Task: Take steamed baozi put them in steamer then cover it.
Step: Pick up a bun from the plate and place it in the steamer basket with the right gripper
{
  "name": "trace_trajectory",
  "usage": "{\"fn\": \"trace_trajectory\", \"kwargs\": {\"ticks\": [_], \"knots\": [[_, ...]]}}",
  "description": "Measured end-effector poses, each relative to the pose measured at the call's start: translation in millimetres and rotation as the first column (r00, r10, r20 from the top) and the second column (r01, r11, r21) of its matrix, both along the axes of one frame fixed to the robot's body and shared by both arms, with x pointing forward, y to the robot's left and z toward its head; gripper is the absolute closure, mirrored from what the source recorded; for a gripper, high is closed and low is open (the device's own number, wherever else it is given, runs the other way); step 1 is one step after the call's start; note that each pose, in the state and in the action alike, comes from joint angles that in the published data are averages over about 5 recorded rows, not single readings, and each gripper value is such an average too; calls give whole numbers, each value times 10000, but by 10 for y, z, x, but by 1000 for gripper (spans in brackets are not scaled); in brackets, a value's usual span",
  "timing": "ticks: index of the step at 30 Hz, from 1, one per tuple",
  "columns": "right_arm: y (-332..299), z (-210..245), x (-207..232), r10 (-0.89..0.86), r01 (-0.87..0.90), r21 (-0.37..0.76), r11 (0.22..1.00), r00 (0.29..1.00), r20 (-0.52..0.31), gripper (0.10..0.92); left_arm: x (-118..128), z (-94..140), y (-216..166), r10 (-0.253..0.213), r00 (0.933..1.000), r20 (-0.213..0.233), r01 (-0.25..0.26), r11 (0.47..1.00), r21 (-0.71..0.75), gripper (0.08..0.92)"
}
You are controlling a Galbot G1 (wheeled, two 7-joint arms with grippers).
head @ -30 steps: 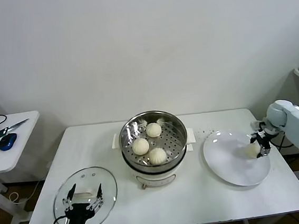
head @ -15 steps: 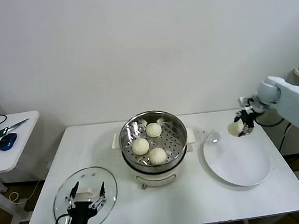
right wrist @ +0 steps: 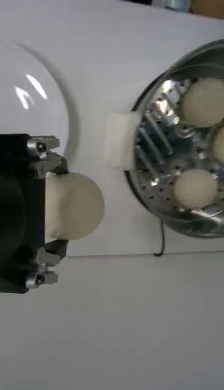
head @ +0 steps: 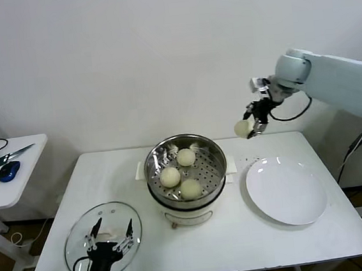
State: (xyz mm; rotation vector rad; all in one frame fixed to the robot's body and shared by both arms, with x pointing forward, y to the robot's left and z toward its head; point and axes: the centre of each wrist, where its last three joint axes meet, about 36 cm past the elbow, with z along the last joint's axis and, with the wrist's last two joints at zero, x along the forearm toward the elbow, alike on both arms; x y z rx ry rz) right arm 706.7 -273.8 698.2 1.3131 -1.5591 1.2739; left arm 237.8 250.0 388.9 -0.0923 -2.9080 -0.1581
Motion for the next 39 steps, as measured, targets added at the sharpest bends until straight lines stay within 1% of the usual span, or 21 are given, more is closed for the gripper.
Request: {"fn": "trace_trajectory", "kwargs": {"ticks": [9,19,31,36,39], "knots": [[718,-103,-37,563,-568,-98,9983,9973,-472,327,43,0,-67,-120,9999,55,121,9999,-65,177],[1269,-498,-92,1071,-1109,-365,9932,9898,-935,327,66,-33,-50,-116,9999,32,116,9999,-33,177],[1472,-1038,-136,1266,-1375,-711,9879,9820,-1405,324,36,-54,-26,-61,10000,1,61,10000,-2,177],[1466,-1147,-142,1246,-1373,-801,9873,9814,-1464,317,27,-51,-16,-59,10000,-9,59,10000,35,177],[1454,-1181,-144,1236,-1367,-848,9870,9817,-1446,295,27,-48,-13,-58,10000,-2,58,10000,44,177]]}}
